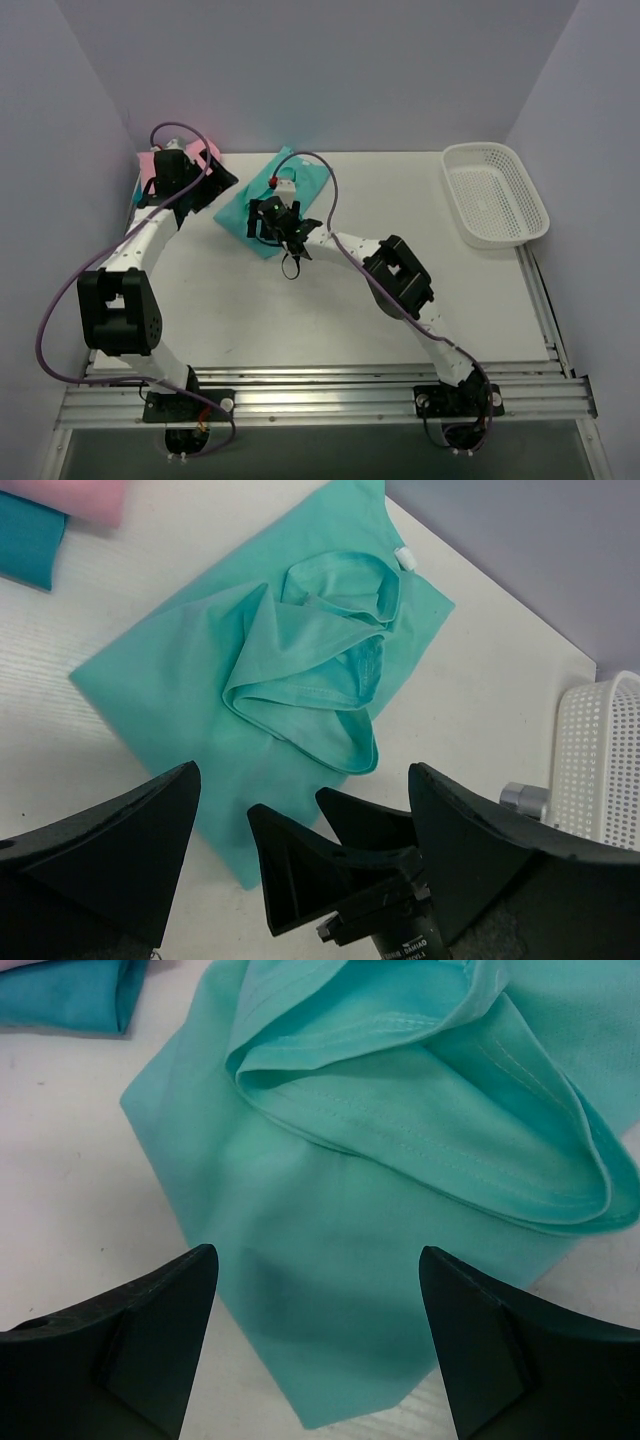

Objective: Fold and stack the t-shirts
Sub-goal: Fold the tshirt

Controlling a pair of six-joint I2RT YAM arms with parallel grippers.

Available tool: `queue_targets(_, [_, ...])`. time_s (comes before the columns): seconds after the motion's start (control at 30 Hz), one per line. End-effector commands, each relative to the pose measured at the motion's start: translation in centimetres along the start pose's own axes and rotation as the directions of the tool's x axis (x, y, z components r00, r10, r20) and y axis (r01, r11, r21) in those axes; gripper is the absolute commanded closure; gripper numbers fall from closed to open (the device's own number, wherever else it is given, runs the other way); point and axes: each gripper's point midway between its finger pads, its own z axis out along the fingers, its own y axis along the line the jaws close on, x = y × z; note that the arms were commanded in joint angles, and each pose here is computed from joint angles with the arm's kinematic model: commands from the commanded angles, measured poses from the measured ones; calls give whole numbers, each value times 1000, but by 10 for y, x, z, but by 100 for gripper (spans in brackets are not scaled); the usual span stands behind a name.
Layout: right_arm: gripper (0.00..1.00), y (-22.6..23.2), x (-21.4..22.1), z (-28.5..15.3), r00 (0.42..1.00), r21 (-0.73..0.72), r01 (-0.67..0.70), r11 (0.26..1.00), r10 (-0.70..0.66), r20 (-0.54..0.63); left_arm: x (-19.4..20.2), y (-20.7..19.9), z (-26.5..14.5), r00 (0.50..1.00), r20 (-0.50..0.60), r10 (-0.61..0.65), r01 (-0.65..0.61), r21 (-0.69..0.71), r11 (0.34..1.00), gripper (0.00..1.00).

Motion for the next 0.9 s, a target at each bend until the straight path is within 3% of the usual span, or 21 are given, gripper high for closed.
queue_targets(0.0, [23, 3, -25, 7, 998, -3, -32, 999, 33, 52, -21, -21, -14, 997, 73, 16, -21, 68, 997, 6])
queue_targets(0.57, [23, -28, -36, 46, 995, 4, -81, 997, 80, 66, -20, -18, -11, 997, 75, 23, -27, 58, 998, 6])
queue_targets(0.87, [22, -23, -92, 62, 979, -21, -79, 997, 82, 189, -17, -13, -2, 998, 65, 24, -27, 47, 999, 6])
